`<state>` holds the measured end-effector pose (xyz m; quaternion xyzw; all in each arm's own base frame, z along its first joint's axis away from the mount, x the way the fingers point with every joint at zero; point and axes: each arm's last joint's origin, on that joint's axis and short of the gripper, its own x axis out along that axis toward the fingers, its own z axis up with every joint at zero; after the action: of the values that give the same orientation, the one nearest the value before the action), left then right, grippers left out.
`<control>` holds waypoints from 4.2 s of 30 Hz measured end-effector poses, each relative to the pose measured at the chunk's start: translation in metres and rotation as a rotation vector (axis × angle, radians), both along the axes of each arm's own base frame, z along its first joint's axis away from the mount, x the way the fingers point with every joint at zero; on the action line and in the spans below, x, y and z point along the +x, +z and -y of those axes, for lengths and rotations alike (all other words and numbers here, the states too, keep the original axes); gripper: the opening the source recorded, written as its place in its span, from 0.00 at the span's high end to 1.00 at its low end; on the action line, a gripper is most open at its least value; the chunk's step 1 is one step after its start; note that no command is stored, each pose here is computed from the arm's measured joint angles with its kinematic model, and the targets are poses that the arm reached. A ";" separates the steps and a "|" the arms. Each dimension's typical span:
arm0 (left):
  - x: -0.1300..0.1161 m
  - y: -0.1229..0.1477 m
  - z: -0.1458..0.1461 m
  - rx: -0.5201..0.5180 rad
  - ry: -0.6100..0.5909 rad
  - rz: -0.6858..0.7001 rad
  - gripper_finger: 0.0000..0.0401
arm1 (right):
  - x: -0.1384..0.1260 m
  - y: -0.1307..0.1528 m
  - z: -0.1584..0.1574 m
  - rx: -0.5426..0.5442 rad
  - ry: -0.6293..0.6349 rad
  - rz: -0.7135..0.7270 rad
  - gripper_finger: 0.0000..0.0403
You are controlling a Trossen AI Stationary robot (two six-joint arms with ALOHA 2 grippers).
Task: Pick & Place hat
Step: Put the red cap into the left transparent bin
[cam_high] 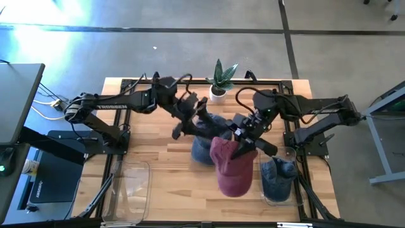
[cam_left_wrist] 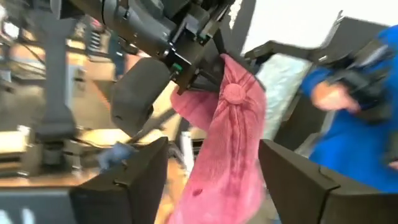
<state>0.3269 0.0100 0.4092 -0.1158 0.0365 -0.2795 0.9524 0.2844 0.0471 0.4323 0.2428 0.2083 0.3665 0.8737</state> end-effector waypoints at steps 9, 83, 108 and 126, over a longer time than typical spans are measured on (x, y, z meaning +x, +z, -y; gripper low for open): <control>0.015 -0.012 0.019 0.007 0.105 -0.028 0.35 | 0.000 0.004 0.014 -0.018 -0.046 0.027 0.99; 0.068 -0.049 0.003 -0.386 -0.192 -0.124 0.27 | -0.005 -0.009 0.000 -0.073 0.032 -0.066 0.97; 0.075 -0.058 0.022 -0.363 -0.161 -0.106 0.27 | -0.005 -0.024 0.007 -0.127 -0.076 -0.218 0.97; 0.073 -0.057 0.031 -0.348 -0.238 -0.116 0.27 | -0.017 -0.042 0.012 -0.276 -0.125 -0.391 0.96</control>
<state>0.4003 -0.0208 0.3518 -0.2891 0.0559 -0.3850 0.8747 0.2675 0.0352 0.3899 0.1999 0.4060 0.2259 0.8627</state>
